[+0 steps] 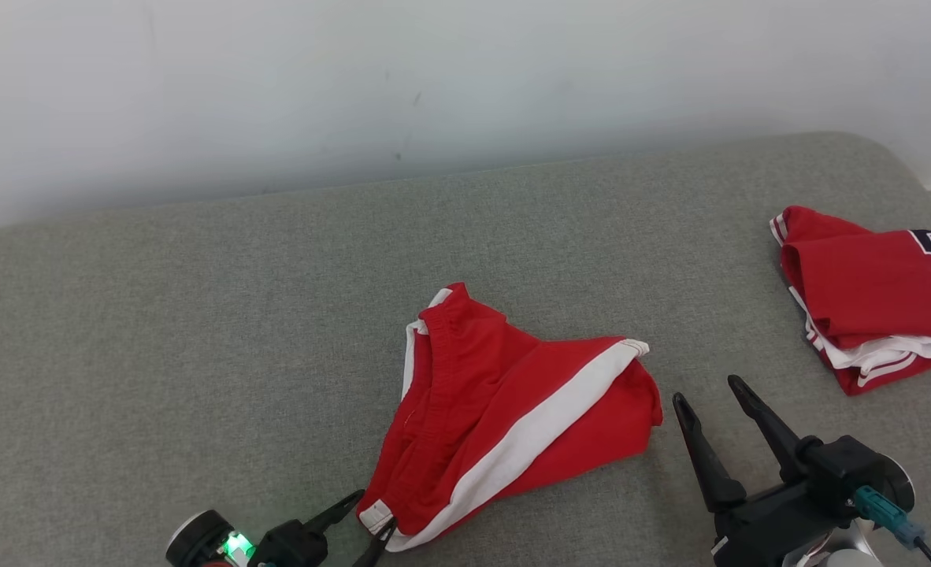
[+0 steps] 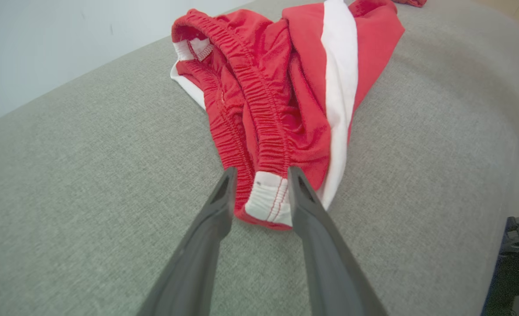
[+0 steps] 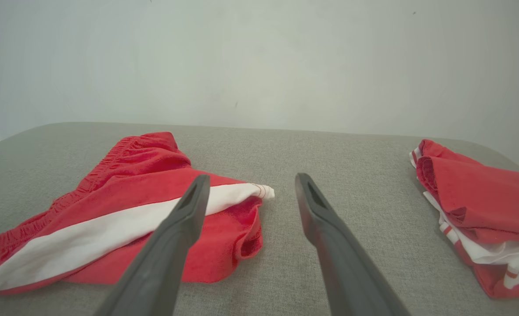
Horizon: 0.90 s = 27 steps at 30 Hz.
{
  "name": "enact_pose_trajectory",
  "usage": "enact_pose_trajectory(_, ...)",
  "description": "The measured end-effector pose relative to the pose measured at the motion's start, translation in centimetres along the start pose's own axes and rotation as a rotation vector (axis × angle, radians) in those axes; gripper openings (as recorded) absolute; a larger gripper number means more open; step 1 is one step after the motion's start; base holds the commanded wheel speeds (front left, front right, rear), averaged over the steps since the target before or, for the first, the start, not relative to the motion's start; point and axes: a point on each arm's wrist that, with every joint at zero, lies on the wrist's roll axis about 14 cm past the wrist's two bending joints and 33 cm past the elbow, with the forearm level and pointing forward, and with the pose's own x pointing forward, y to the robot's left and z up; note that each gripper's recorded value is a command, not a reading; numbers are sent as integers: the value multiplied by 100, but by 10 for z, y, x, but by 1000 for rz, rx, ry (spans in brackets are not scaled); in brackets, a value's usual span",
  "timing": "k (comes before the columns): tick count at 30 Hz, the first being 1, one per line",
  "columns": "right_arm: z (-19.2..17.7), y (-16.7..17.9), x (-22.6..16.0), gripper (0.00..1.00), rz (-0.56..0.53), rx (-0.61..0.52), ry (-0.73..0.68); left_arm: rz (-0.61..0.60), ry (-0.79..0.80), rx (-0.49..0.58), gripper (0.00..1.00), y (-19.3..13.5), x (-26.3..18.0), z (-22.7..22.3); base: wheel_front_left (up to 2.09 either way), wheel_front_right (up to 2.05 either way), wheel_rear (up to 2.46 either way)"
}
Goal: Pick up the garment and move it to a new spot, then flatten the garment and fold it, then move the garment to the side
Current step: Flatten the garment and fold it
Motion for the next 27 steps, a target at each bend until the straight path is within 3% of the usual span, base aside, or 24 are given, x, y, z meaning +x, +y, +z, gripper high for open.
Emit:
enact_pose_trajectory(1,0,-1,0,100,-4,0,0,-7,5,-2,75,-1,1,-1,0,0,0)
enact_pose_trajectory(2,0,-3,0,100,-9,-1,-1,-15,10,-6,95,-2,2,-2,0,0,0)
enact_pose_trajectory(3,1,-5,0,100,-12,-3,-3,-28,25,-7,100,-5,2,-6,0,0,0)
enact_pose_trajectory(11,2,-13,-2,100,-37,-5,-4,-72,86,6,99,-10,5,-19,0,0,0)
enact_pose_trajectory(13,2,-13,-2,100,-38,-5,-4,-80,86,4,44,-12,7,-19,0,0,0)
enact_pose_trajectory(14,2,-13,-3,100,-38,-6,-3,-87,89,7,1,-13,8,-19,0,0,0)
enact_pose_trajectory(22,2,-14,-1,100,-34,-8,-3,-79,125,-15,0,-10,1,-27,0,0,0)
enact_pose_trajectory(27,-24,-13,4,100,-41,64,78,-11,68,-129,0,1,-6,-18,0,0,0)
